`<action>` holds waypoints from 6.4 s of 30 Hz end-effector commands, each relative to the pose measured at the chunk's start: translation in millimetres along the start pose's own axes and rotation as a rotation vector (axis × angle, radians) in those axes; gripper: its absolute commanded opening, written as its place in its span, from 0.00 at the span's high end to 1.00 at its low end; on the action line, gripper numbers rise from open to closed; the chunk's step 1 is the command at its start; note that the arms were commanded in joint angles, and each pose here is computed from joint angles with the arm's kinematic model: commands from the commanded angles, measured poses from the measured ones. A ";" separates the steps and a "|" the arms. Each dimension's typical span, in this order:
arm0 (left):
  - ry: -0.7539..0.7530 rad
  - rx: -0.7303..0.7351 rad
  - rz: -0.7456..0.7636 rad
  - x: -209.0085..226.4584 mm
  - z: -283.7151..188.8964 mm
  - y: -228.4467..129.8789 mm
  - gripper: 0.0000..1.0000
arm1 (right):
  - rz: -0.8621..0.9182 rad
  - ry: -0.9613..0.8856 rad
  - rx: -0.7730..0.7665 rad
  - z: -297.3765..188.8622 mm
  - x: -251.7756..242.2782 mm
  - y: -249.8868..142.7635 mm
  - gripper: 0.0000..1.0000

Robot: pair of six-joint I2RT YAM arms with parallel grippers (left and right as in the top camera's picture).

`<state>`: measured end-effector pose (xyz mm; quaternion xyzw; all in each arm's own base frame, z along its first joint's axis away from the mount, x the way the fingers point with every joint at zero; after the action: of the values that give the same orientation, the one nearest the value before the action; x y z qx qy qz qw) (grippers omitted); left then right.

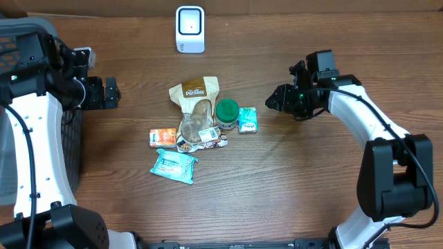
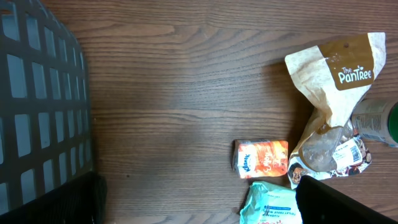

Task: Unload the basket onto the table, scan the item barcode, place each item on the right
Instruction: 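Grasp the teal tissue pack with the right gripper and lift it, then carry the teal tissue pack to the scanner and hold it before it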

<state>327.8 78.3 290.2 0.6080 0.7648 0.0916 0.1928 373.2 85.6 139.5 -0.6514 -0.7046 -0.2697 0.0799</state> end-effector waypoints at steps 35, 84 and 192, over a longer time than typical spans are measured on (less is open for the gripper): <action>0.005 -0.013 0.018 1.4 -1.3 4.5 0.01 | 0.029 -0.023 0.218 77.3 27.4 -34.3 0.66; 0.005 -0.013 0.018 1.4 -1.3 4.5 0.00 | -0.078 1.110 0.057 -100.7 86.6 -10.8 0.96; 0.005 -0.013 0.018 1.4 -1.3 4.5 0.00 | -1.442 -0.879 -0.682 104.1 233.1 190.4 0.96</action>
<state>327.9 78.3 290.2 0.6079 0.7648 0.0919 0.1926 548.5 351.5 164.9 -0.0505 -0.8120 -0.1459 -0.5628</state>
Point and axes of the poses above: each gripper's point midway between its finger pads, its own z axis out along the fingers, its own x axis along the line the jaws close on, y = z × x, the point moved 9 cm from there along -z, back along the fingers, and after that the axes turned 10 degrees about -z, right-handed, at the moved point
